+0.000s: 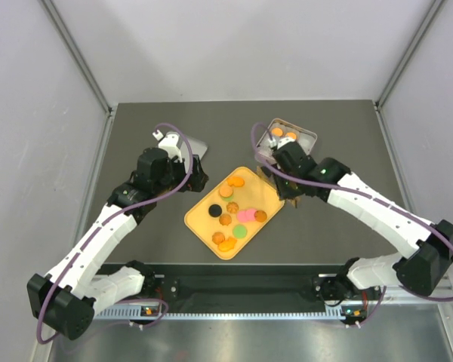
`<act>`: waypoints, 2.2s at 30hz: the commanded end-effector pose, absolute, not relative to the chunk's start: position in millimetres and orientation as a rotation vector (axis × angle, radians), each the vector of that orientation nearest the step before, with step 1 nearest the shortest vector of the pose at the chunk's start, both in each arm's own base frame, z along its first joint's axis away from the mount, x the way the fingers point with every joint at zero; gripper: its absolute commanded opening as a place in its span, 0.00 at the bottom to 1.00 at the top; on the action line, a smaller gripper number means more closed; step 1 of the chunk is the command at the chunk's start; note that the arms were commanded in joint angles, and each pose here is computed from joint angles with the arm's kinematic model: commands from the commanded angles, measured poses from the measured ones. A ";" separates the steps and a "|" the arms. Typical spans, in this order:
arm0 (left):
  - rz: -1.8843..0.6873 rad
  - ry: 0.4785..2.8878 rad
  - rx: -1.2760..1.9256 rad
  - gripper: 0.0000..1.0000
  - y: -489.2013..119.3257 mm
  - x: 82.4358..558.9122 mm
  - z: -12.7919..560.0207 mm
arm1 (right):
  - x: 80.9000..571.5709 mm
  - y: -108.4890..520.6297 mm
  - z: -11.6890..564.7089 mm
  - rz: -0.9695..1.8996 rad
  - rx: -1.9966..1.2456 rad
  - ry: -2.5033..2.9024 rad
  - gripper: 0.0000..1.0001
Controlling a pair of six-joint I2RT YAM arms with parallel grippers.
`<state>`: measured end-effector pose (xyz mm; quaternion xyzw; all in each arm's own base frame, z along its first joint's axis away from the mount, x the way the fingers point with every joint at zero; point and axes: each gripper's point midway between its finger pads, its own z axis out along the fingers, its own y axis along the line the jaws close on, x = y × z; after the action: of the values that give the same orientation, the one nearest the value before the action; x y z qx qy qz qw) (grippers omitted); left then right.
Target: Pack the cookies
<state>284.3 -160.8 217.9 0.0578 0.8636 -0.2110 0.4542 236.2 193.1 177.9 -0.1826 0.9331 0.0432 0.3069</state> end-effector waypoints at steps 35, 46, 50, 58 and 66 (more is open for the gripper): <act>-0.569 2.131 0.166 0.99 -168.9 285.5 217.2 | 421.6 79.0 184.4 -0.063 0.066 2.338 0.32; -0.564 2.136 0.164 0.99 -168.4 285.7 215.2 | 423.3 75.6 179.2 -0.092 0.073 2.345 0.36; -0.563 2.135 0.163 0.99 -168.1 285.7 215.6 | 422.7 75.5 178.4 -0.093 0.074 2.348 0.39; -0.565 2.137 0.165 0.99 -168.9 286.2 215.2 | 421.1 76.5 182.6 -0.079 0.074 2.339 0.42; -0.569 2.137 0.165 0.99 -169.4 285.9 215.3 | 419.3 78.3 184.8 -0.067 0.068 2.339 0.43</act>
<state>282.6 -168.0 211.0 0.0674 0.8685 -0.2237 0.4372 399.9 75.7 152.0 0.0152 0.9411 -0.0371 0.3356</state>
